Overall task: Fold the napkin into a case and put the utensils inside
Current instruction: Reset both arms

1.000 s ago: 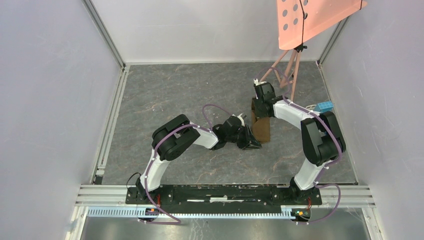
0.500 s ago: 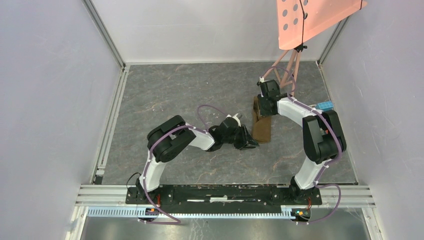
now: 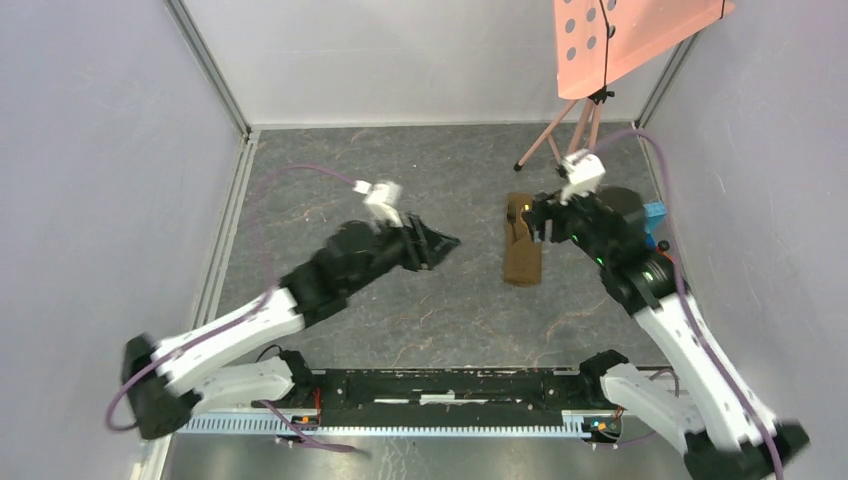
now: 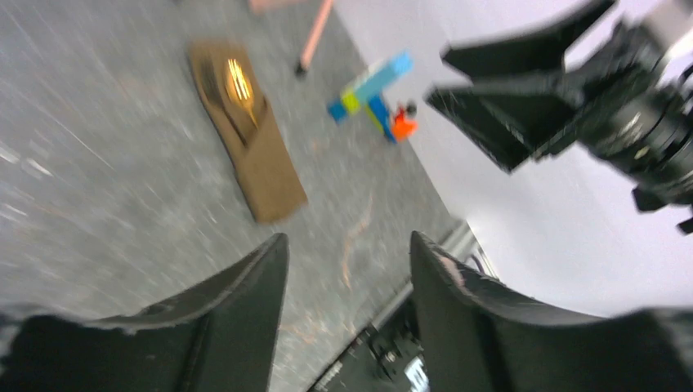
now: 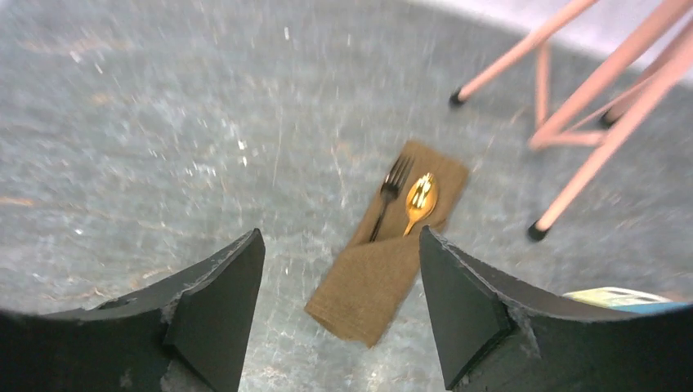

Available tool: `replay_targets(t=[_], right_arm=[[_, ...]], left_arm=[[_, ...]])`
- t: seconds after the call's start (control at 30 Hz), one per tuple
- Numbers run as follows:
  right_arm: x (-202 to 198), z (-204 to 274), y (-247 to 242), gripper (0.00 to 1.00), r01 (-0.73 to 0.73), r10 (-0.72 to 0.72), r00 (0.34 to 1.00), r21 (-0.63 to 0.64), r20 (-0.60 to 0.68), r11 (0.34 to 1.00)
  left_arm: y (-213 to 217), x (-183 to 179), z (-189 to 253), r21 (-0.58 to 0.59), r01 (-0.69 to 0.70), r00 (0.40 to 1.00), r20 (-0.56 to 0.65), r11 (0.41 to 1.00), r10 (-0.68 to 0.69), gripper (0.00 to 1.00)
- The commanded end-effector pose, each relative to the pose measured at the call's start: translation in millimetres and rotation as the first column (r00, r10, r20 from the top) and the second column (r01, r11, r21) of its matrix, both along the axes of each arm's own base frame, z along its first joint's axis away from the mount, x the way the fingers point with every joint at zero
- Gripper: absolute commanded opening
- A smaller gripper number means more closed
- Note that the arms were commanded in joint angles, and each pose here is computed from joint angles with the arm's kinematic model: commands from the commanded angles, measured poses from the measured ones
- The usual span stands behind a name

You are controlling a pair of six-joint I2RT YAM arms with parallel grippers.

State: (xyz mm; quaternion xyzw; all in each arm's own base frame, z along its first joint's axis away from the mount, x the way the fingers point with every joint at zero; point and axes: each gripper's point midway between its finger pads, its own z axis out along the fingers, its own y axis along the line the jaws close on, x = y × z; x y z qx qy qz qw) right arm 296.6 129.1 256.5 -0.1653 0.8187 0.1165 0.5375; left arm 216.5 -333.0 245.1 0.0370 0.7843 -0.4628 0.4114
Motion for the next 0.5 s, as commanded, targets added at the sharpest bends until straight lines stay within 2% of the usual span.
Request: replay_targets(t=[0.0, 0.13, 0.17, 0.2, 0.3, 0.47], right_arm=[[-45, 57, -16, 0.77, -0.054, 0.046, 0.982, 0.036, 0.185, 0.998], [-93, 141, -53, 0.93, 0.022, -0.077, 0.915, 0.141, 0.396, 0.990], [-105, 159, -60, 0.98, 0.029, -0.097, 0.896, 0.161, 0.433, 0.987], [-118, 174, -69, 0.98, 0.042, -0.123, 0.877, 0.180, 0.465, 0.983], [-146, 206, -95, 0.98, 0.096, -0.218, 0.828, 0.253, 0.516, 0.963], [-176, 222, -121, 0.98, 0.146, -0.319, 0.773, 0.336, 0.548, 0.930]], left_arm=[[93, 2, 67, 0.195, -0.210, 0.942, 0.301, 0.958, 0.145, 0.67], [152, -18, 144, 0.171, -0.302, 0.871, 0.449, 0.938, 0.199, 0.77], [163, -22, 158, 0.164, -0.317, 0.858, 0.470, 0.934, 0.208, 0.94], [175, -28, 172, 0.156, -0.328, 0.845, 0.490, 0.932, 0.215, 1.00], [202, -43, 201, 0.131, -0.348, 0.819, 0.525, 0.928, 0.233, 1.00], [233, -63, 227, 0.082, -0.362, 0.789, 0.558, 0.928, 0.259, 1.00]])
